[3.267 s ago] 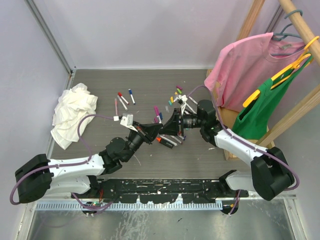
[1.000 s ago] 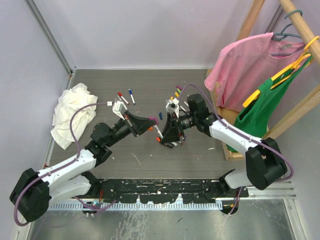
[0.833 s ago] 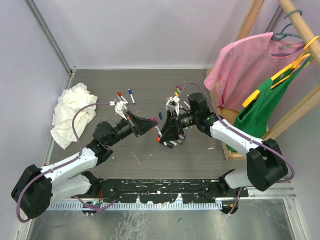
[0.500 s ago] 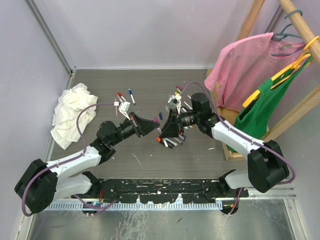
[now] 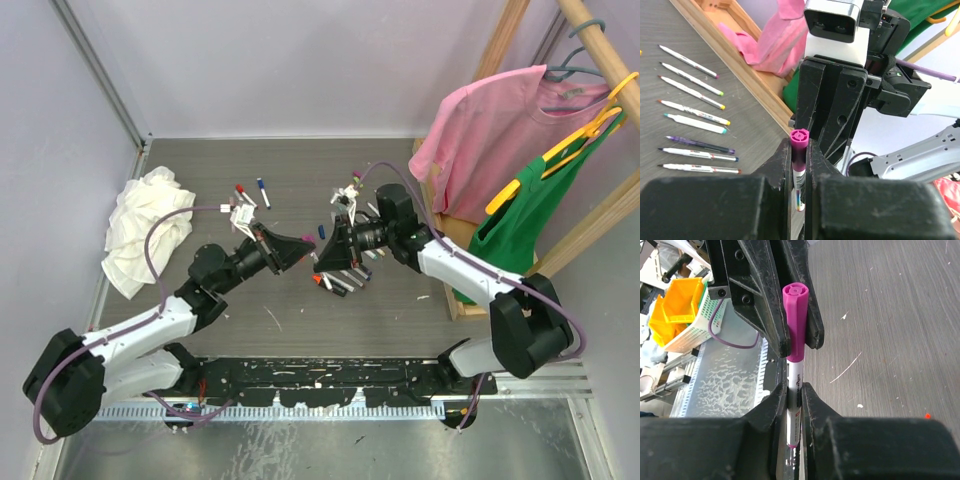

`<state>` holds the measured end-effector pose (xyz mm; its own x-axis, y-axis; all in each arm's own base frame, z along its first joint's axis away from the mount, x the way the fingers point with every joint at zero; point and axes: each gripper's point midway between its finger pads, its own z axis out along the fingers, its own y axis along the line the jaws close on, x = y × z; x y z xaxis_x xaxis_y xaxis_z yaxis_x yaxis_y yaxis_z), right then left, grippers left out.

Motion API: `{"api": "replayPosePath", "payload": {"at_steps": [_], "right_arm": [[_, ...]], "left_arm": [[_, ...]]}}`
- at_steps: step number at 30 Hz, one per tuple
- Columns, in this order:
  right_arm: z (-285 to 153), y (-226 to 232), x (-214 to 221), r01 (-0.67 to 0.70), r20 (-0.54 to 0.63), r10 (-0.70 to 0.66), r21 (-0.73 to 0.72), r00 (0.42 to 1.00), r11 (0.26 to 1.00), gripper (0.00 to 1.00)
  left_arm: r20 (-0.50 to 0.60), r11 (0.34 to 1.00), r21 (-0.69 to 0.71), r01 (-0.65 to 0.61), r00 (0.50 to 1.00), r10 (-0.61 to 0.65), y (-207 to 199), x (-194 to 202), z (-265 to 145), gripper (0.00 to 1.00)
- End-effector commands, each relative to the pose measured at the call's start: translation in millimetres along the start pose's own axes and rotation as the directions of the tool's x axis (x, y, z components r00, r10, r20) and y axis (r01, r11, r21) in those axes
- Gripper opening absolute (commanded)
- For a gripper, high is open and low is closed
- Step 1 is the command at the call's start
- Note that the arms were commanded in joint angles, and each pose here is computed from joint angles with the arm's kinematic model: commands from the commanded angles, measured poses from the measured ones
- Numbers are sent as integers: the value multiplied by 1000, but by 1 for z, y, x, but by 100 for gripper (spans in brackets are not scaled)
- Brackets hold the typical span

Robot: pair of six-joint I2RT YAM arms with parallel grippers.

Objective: Open the pen caps
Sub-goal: Open the pen cap from the pen, then place the pen at the center of the board.

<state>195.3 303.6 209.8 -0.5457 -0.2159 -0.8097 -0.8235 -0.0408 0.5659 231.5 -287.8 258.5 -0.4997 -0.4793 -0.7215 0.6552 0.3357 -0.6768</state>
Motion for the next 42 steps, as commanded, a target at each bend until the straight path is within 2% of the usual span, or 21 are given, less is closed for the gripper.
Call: {"api": "replayPosePath", "payload": {"at_steps": [1,5,7,12,17,21,26,31,37,42], "right_arm": [[8,15,5,4,-44,-8,-91,999,996,1],[13,13,12,-14,-73,6,-107,997,994,1],[15,12,15,-14,-83,6,-103,997,995,1],[17,2,19,23,-109,-28,-41,994,999,1],[22,-35,45,121,-262,-81,141,962,983,1],[17,-64,63,119,-391,0,280,920,953,1],[20,-73,85,142,-482,36,328,875,934,1],[22,-88,112,127,-561,134,401,817,907,2],[26,-101,129,151,-605,190,467,773,871,4],[24,-113,137,176,-617,223,518,754,837,8]], "left_arm": [[348,982,-104,-159,919,186,-14,-113,-8,0],[480,963,-187,-195,837,263,-12,-173,-27,0],[521,963,-197,-183,813,261,-10,-195,-37,0],[550,976,-175,-132,809,209,-4,-217,-54,0],[474,980,-195,-28,873,119,28,-174,-60,0],[435,961,-246,127,900,-8,71,-124,-74,0],[399,881,-356,310,903,-156,124,-62,-94,4],[322,776,-486,402,908,-268,155,-18,-104,0],[299,682,-569,459,888,-349,177,7,-108,0],[288,643,-586,494,868,-404,188,18,-102,0]]}}
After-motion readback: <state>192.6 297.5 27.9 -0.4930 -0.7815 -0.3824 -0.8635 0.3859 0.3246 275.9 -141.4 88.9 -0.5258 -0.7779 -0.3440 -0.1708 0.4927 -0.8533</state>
